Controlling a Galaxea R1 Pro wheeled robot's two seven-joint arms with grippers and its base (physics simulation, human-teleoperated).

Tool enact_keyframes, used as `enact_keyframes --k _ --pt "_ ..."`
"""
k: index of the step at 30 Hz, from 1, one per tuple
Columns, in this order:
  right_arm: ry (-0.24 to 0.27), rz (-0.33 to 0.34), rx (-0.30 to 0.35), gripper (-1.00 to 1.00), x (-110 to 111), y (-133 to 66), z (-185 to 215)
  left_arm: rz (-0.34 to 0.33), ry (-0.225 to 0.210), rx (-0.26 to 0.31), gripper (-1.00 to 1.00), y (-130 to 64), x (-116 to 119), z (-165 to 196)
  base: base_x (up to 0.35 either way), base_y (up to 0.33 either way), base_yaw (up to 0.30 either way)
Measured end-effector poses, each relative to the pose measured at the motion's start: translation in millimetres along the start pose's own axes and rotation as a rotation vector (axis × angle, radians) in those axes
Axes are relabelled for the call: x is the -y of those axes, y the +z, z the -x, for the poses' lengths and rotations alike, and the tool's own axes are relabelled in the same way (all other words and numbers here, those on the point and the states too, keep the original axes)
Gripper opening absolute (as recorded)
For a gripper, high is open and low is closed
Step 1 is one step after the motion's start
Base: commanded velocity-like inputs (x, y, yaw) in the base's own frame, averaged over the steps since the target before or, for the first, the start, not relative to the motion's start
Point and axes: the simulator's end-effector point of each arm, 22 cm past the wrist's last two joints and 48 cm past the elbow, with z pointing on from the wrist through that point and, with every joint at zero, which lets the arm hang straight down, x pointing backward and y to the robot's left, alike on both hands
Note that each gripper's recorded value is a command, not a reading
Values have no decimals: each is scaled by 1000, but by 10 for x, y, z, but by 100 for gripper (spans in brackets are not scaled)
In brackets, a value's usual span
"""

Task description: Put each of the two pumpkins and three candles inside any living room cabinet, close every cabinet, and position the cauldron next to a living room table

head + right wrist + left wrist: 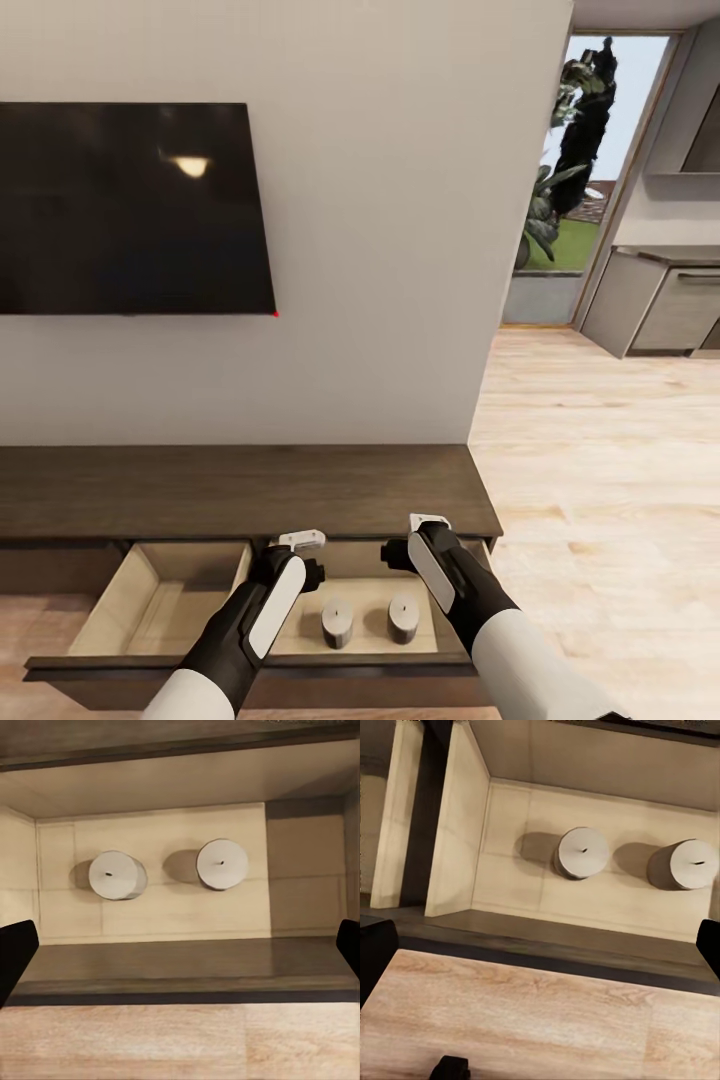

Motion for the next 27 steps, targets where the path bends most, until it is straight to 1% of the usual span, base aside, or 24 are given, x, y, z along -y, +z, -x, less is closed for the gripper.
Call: enact_keyframes --k 6,10,12,14,16,17,18,20,21,22,24,25,27 --pt "2 0 1 100 -8 -89 46 0 0 0 100 -89 -1 42 0 0 0" --pt "9 -4 1 100 24 -143 81 5 2 -5 100 -135 -24 55 0 0 0" --pt "13 -6 -1 100 42 -163 86 9 2 -4 100 -159 -48 89 0 0 0" --pt "13 -9 -1 100 51 -190 99 26 -5 -15 100 -143 -145 114 0 0 0" --pt "11 -14 -4 100 67 -217 105 54 -12 -52 100 -76 -287 28 0 0 0" --pt "11 -38 -17 100 147 -208 38 109 -13 -126 100 91 -588 -223 0 0 0" --pt "11 -43 -19 100 174 -219 32 129 -12 -157 100 139 -702 -341 0 0 0" --pt "11 -51 -20 100 216 -245 49 164 -6 -214 100 204 -878 -576 0 0 0" --pt "12 -53 -21 100 225 -257 48 175 -4 -229 100 214 -930 -639 0 0 0" --pt "17 -56 -36 100 259 -234 -68 197 -7 -249 100 249 -1035 -759 0 0 0" --pt "27 -62 -109 100 323 -151 -607 249 -25 -293 100 328 -1243 -1102 0 0 0" --pt "28 -65 -132 100 344 -137 -786 267 -28 -308 100 339 -1304 -1221 0 0 0" --pt "42 -72 -152 100 385 -113 -1083 296 -34 -326 100 342 -1399 -1414 0 0 0"
